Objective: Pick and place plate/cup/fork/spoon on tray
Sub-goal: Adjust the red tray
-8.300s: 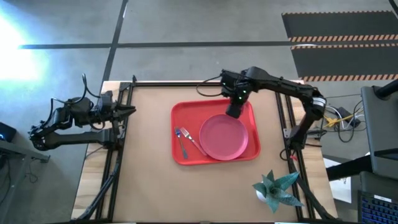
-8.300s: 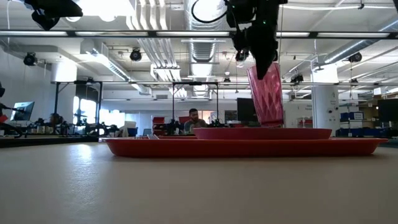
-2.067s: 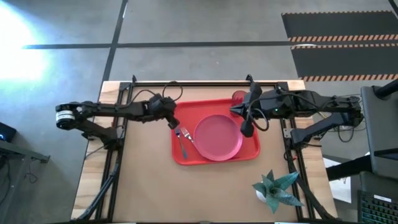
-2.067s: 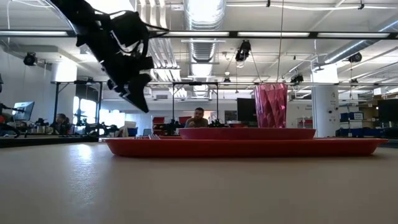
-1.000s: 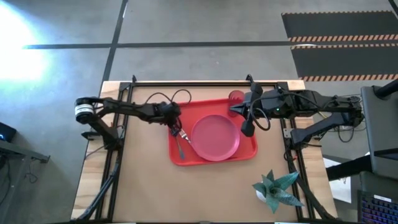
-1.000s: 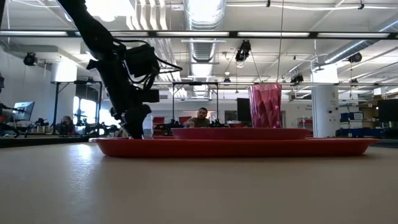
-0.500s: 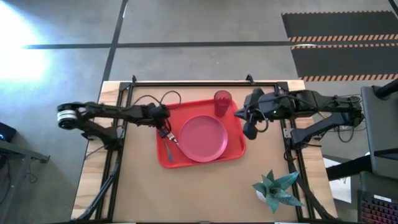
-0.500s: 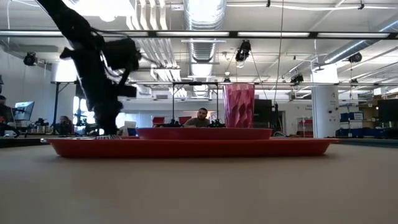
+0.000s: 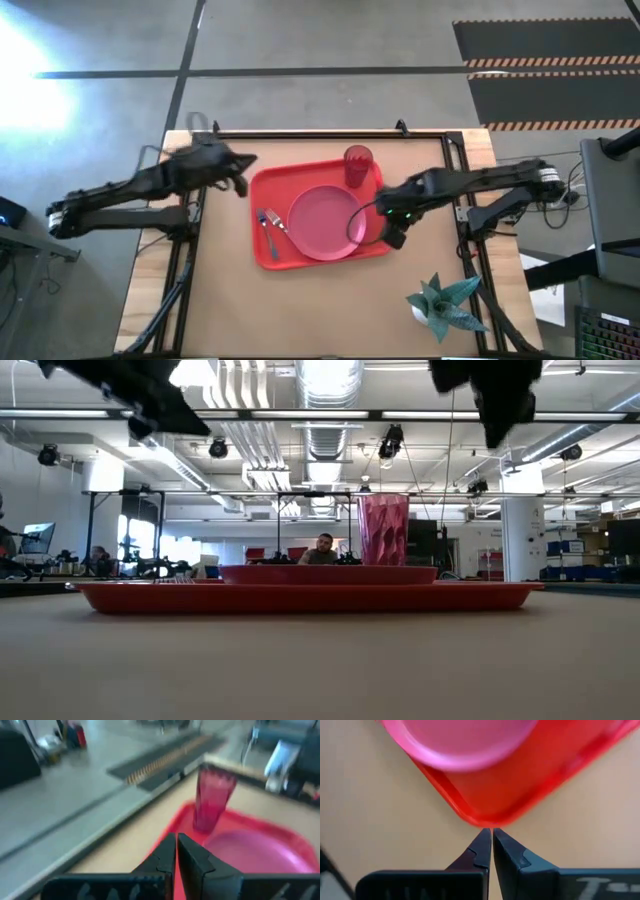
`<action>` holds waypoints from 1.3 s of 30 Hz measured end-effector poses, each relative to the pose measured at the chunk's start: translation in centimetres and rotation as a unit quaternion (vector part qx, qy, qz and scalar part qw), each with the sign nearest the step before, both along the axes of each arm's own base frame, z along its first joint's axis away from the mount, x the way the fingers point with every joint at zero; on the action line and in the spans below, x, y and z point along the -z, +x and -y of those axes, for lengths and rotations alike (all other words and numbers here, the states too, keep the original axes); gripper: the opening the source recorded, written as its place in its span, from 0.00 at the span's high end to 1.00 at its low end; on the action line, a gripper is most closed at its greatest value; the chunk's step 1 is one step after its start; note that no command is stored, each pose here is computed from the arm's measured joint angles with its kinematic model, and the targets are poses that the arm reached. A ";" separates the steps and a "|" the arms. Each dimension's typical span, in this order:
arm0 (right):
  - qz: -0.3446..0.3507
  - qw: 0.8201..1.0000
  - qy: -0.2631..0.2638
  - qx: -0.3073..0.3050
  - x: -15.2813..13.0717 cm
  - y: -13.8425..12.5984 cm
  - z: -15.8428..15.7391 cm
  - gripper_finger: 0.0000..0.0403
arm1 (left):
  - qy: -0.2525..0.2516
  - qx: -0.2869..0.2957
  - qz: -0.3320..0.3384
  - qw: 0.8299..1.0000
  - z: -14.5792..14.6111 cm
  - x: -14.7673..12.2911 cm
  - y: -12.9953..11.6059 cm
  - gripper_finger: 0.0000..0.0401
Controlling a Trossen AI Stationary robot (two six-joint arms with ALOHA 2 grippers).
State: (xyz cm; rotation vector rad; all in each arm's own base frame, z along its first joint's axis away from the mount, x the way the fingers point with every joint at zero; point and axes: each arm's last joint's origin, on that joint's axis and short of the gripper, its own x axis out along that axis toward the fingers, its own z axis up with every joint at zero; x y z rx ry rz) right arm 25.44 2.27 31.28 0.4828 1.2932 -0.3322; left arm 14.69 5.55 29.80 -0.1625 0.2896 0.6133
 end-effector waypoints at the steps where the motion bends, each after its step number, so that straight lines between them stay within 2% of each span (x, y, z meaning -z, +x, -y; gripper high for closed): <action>1: -0.024 1.000 0.006 -0.001 1.2 0.3 -0.1 0.98 | 0.010 -0.005 0.014 1.000 0.2 -0.4 -0.7 1.00; 4: -0.090 0.996 0.020 -0.003 4.6 1.0 -0.2 0.98 | 0.029 -0.008 0.050 0.998 0.7 -1.4 -2.5 1.00; 7: -0.123 0.991 0.051 -0.009 7.7 1.7 -0.6 0.98 | 0.046 -0.006 0.073 0.996 1.1 -2.0 -3.7 1.00; 9: -0.122 0.990 0.065 -0.017 9.4 2.2 -1.0 0.98 | 0.051 -0.007 0.085 0.995 1.3 -2.3 -4.2 1.00; 13: -0.069 0.994 0.083 -0.036 11.5 3.2 -2.0 0.98 | 0.056 -0.008 0.102 0.993 1.5 -2.6 -5.1 1.00; 18: -0.038 0.995 0.085 -0.032 12.7 3.4 -3.0 0.98 | 0.054 -0.012 0.093 0.994 1.6 -2.4 -5.4 1.00; 30: -0.069 0.997 0.001 -0.028 15.0 1.6 -2.5 0.98 | 0.045 -0.011 0.066 0.997 1.3 -1.9 -4.3 1.00; 36: -0.064 0.997 -0.003 -0.033 15.4 1.6 -2.1 0.98 | 0.042 -0.011 0.057 0.997 1.2 -1.7 -3.9 1.00; 39: -0.057 0.998 0.012 -0.025 15.8 1.8 -2.2 0.98 | 0.041 -0.011 0.056 0.998 1.1 -1.7 -3.8 1.00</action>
